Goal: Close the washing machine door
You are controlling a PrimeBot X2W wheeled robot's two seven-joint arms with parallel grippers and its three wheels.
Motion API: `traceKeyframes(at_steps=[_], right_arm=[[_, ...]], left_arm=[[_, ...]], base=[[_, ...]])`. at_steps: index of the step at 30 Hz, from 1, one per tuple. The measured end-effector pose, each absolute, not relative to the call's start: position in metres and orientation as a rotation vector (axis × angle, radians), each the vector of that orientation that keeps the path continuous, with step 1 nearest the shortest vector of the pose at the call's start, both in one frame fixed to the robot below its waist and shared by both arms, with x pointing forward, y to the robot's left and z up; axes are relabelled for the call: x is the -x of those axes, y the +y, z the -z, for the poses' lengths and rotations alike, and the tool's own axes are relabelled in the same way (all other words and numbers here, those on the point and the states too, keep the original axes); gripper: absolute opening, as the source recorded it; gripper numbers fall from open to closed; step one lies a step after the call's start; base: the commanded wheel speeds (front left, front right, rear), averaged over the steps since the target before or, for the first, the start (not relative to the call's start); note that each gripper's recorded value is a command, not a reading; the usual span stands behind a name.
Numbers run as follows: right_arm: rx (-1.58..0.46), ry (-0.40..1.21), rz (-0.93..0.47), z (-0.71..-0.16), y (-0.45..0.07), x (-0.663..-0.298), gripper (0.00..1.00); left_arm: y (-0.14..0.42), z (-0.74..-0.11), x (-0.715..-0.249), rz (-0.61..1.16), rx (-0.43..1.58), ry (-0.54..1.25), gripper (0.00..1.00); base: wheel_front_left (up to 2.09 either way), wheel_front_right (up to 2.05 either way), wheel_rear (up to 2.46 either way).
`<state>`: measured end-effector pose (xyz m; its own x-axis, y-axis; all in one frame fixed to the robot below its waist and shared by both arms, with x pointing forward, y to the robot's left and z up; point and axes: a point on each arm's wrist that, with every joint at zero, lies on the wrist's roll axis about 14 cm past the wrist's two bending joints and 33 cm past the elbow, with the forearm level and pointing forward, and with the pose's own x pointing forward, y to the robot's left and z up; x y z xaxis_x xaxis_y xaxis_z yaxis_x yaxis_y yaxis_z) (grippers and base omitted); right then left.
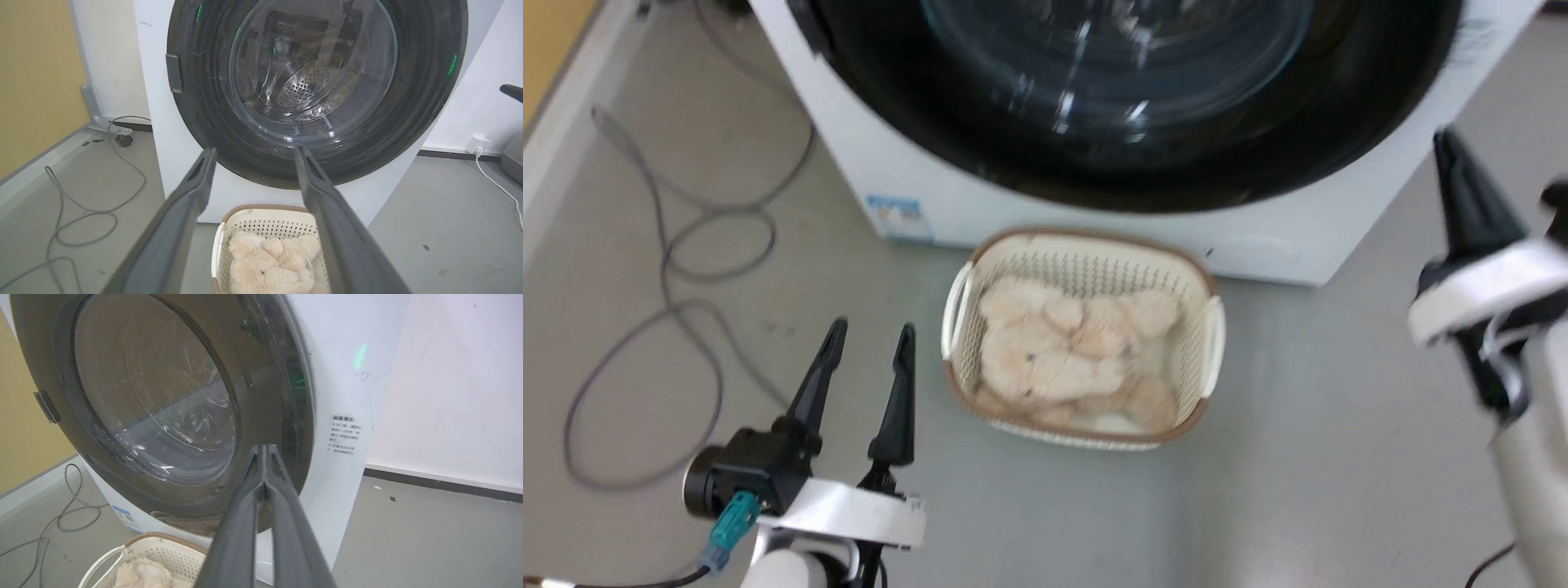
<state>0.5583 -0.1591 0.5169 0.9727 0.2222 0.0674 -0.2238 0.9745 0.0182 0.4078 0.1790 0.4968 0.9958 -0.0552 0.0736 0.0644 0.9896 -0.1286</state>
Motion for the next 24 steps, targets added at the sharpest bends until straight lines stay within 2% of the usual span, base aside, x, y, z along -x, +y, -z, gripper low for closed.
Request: traceKeyframes(at_steps=[6,12,24], right_arm=[[-0.023,-0.124,-0.198,-0.536,-0.169,-0.504,0.0],[-0.045,-0.177,-0.107,-0.547,-0.192,-0.446,0.0],[-0.076,-0.152,-0.026,-0.53,-0.201,-0.38,0.0]], left_arm=[[0.173,-0.502,-0.396,0.068,0.139,-0.078,1.0],[0.161,-0.516,-0.387,0.098,0.136,-0.111,1.0],[0.154,-0.514,-0.367,0.114,0.135,-0.101,1.0]], base=[[0.0,0.0,0.0],[0.0,0.0,0.0],[0.0,0.0,0.0]])
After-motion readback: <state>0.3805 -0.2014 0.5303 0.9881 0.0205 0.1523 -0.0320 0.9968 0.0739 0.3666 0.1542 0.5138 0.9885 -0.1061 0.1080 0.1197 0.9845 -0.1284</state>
